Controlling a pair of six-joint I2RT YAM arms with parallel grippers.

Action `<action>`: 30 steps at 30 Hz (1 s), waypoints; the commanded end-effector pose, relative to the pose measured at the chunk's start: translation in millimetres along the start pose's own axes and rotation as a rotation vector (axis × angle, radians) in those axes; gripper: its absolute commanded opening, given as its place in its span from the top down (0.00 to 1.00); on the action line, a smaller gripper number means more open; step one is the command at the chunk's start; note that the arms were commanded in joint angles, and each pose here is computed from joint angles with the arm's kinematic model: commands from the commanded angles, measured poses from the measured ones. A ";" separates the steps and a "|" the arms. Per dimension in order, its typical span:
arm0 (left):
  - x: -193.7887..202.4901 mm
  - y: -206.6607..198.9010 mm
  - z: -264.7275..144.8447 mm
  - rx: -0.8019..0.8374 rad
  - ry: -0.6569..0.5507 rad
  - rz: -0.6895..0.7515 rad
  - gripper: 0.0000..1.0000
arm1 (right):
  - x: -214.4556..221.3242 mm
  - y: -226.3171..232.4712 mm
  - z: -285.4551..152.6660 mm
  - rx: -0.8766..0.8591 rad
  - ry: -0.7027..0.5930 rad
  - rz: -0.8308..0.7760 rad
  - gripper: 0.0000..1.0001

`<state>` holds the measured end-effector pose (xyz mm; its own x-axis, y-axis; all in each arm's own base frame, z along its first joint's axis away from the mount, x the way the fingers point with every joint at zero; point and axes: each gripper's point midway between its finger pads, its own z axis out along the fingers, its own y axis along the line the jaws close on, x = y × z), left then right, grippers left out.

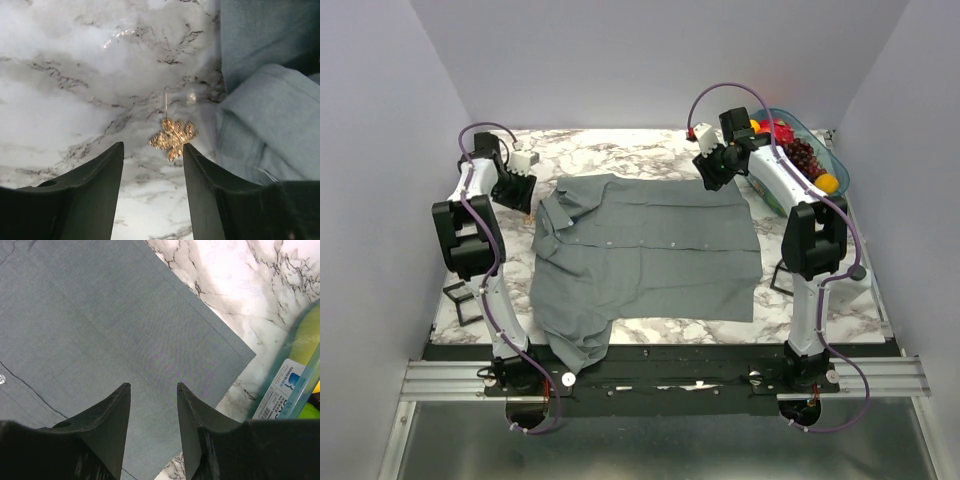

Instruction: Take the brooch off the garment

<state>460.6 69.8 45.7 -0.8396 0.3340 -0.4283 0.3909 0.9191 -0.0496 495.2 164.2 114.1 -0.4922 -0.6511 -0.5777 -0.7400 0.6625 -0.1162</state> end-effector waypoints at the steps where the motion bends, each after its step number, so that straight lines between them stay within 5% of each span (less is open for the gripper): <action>1: -22.6 -20.3 -29.6 0.059 -0.123 -0.048 0.39 | 1.5 7.0 4.1 -0.023 0.004 -0.008 0.50; 30: 33.1 -13.2 38.1 -0.028 0.112 -0.063 0.48 | 8.5 10.0 9.5 -0.035 0.025 -0.009 0.50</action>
<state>453.2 57.7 27.6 -0.8768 0.2766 -0.3932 0.3305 0.9408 -0.0752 492.4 163.4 109.5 -0.4991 -0.6535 -0.5691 -0.7416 0.6619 -0.1096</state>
